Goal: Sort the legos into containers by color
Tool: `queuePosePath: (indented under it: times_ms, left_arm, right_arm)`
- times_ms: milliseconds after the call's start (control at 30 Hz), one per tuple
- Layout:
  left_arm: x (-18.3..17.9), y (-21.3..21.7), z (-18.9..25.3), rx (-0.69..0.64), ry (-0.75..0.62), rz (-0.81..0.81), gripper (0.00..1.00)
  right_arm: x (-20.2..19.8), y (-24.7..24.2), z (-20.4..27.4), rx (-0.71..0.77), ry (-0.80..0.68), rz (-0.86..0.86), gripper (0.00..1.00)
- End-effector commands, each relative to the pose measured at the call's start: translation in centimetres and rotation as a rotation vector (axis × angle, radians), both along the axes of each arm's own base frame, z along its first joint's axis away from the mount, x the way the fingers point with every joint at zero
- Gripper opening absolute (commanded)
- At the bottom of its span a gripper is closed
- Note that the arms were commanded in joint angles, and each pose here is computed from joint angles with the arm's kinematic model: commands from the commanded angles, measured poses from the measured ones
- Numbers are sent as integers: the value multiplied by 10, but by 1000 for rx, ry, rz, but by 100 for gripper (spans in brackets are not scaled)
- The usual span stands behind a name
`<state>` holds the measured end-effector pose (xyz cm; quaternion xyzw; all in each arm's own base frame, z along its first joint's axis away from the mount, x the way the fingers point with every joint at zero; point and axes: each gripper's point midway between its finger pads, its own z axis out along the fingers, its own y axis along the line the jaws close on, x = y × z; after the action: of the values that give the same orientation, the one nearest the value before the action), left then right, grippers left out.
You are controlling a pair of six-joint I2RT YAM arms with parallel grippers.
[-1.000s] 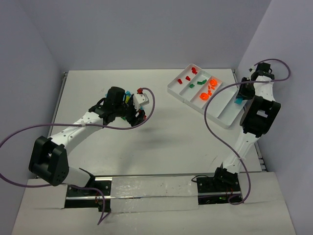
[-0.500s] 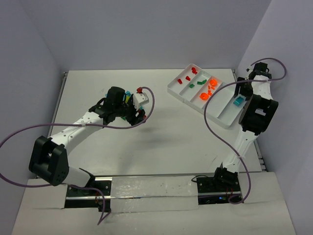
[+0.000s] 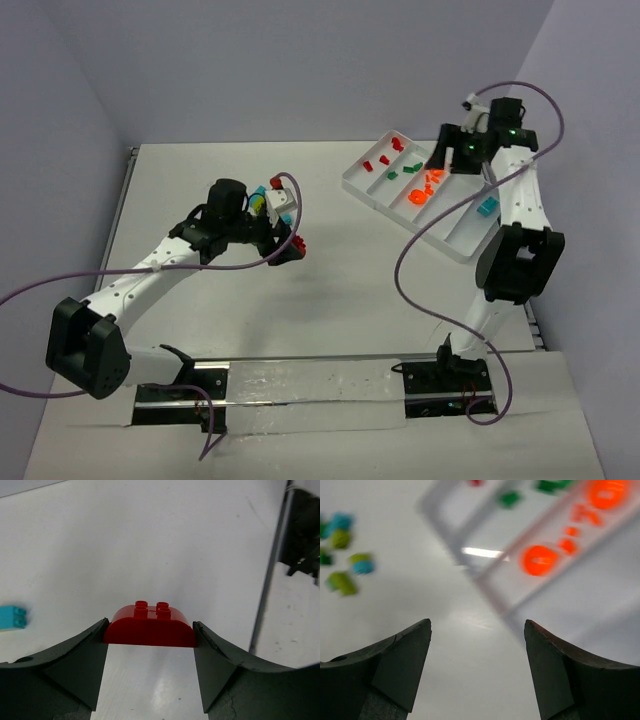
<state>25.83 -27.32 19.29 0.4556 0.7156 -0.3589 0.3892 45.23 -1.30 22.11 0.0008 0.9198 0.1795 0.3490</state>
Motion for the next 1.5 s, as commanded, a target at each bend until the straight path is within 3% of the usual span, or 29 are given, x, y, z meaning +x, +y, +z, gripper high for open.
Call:
queuePosePath:
  times_ms: [0,133,300,567,1133,1267,1400,1467]
  left_arm:
    - [-26,-11,30,-130,72,-72,8]
    - [-23,-14,45,-168,77,-49,7]
    - [-9,-16,58,-193,73,29,8]
    - [4,-1,44,-74,-38,85,8]
    - [5,-5,35,-41,-52,78,8]
    - [7,-6,33,-35,-51,83,8]
    - [13,-4,33,-24,-63,117,8]
    - [19,-2,33,-16,-74,144,7]
  right_arm:
    - [-46,138,41,365,-48,321,82]
    - [-87,211,36,601,107,522,82]
    - [-114,248,16,673,222,623,83]
    - [-145,294,7,564,250,708,86]
    - [-179,346,-1,478,294,845,83]
    - [-185,352,-3,473,301,863,76]
    - [-187,354,-8,454,305,862,45]
    - [-186,353,-10,448,307,864,34]
